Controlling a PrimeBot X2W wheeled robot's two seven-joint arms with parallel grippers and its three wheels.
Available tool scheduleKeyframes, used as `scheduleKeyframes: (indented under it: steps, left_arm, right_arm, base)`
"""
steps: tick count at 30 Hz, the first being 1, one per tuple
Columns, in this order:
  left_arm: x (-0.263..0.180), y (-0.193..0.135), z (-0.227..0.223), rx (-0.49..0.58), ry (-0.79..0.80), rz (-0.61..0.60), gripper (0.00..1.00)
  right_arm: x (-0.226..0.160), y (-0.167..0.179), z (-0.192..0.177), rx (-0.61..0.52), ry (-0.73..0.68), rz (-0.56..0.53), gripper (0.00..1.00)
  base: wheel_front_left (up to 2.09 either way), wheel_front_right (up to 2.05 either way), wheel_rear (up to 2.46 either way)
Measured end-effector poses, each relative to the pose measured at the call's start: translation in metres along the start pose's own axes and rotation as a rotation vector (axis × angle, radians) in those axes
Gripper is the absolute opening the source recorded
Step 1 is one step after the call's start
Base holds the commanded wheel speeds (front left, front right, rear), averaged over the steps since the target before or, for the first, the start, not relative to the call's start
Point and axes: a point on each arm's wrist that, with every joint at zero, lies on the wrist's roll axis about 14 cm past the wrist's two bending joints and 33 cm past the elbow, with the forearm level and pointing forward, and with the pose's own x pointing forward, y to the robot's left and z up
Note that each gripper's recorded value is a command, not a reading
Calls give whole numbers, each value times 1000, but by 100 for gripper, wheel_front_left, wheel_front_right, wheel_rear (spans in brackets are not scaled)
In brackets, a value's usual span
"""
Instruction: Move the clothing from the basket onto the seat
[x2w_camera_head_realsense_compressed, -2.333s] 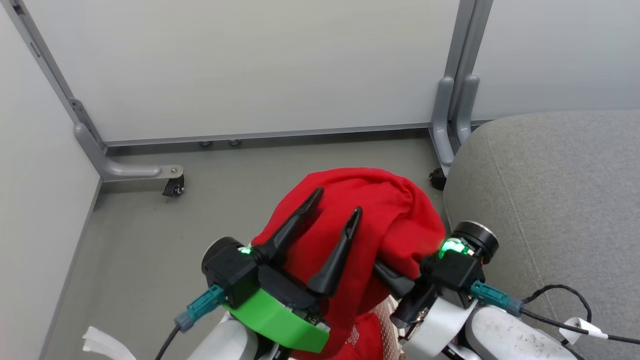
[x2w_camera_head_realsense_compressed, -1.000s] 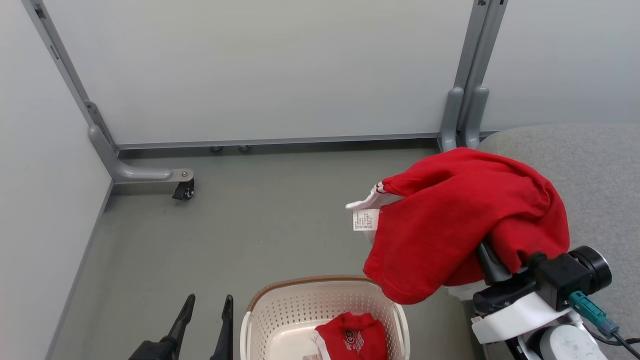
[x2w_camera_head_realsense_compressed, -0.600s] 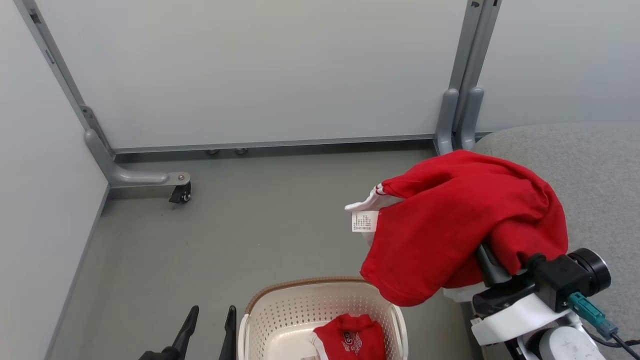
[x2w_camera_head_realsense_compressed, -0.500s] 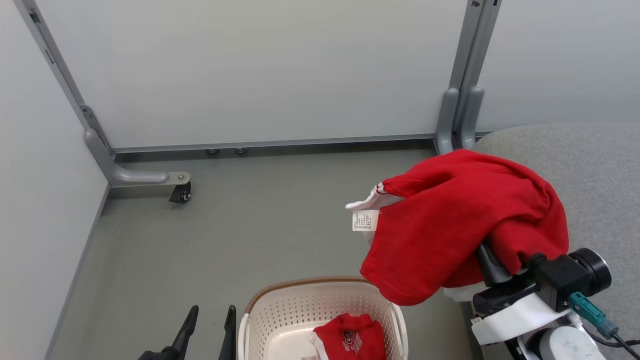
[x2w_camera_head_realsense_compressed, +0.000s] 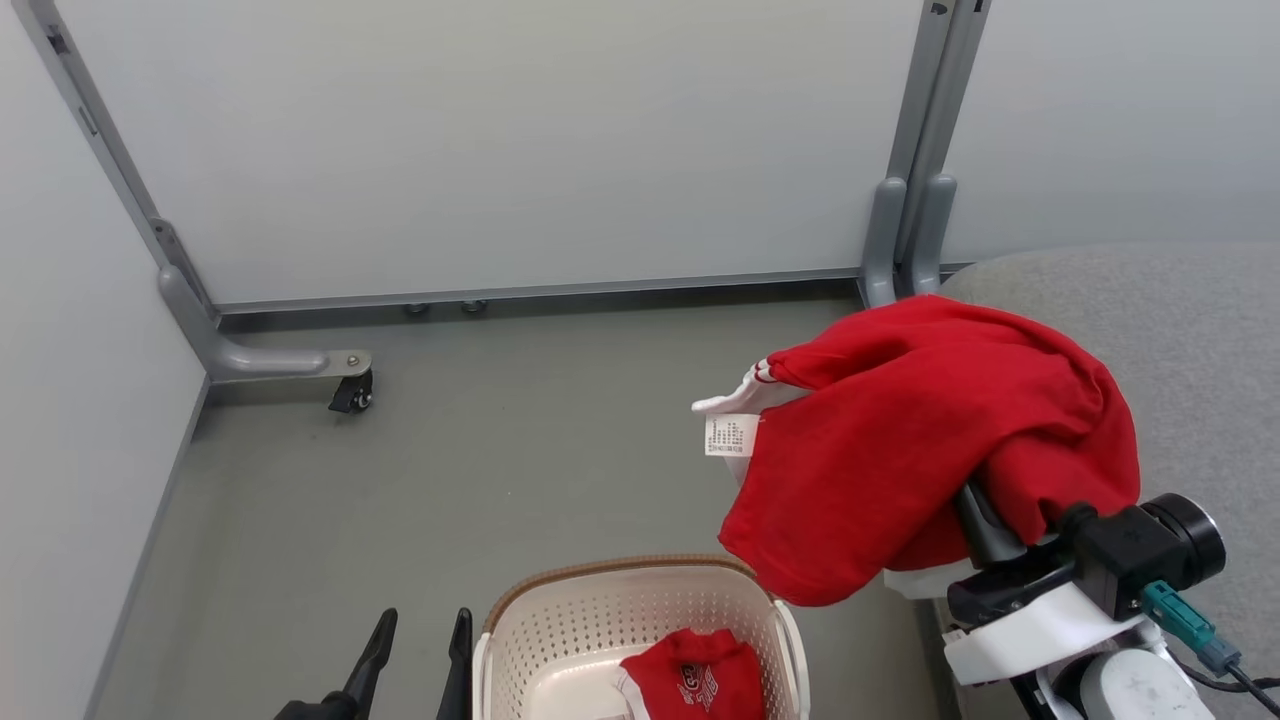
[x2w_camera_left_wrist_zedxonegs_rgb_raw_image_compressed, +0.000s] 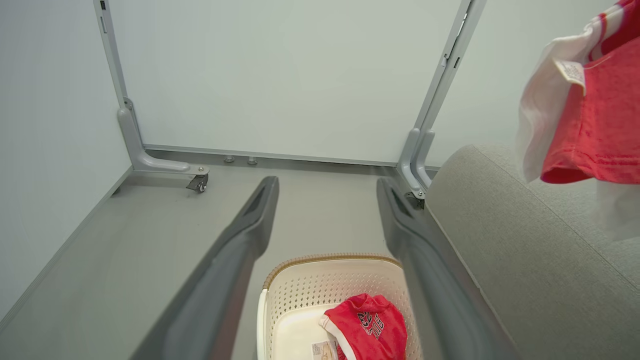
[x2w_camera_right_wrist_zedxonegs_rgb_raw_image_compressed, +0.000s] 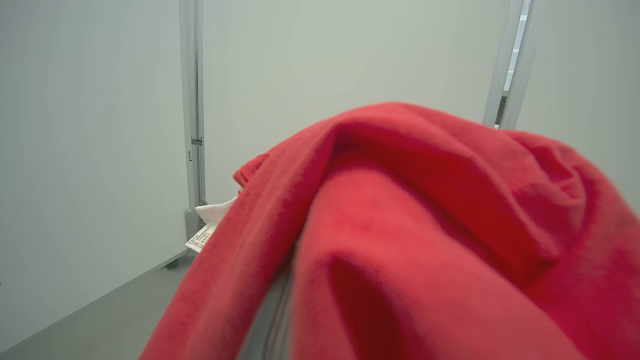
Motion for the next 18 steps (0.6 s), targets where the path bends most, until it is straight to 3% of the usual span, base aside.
scheduleKeyframes:
  steps: [9, 18]
  left_arm:
    - [17, -34, -8, -7, 34, -121, 100]
    - [45, -90, -15, 2, 67, -315, 100]
  right_arm:
    - [-17, -28, 8, -44, -5, -88, 0]
    - [-60, -81, 20, -127, 11, -269, 0]
  base:
    - [0, 0, 0]
    - [0, 0, 0]
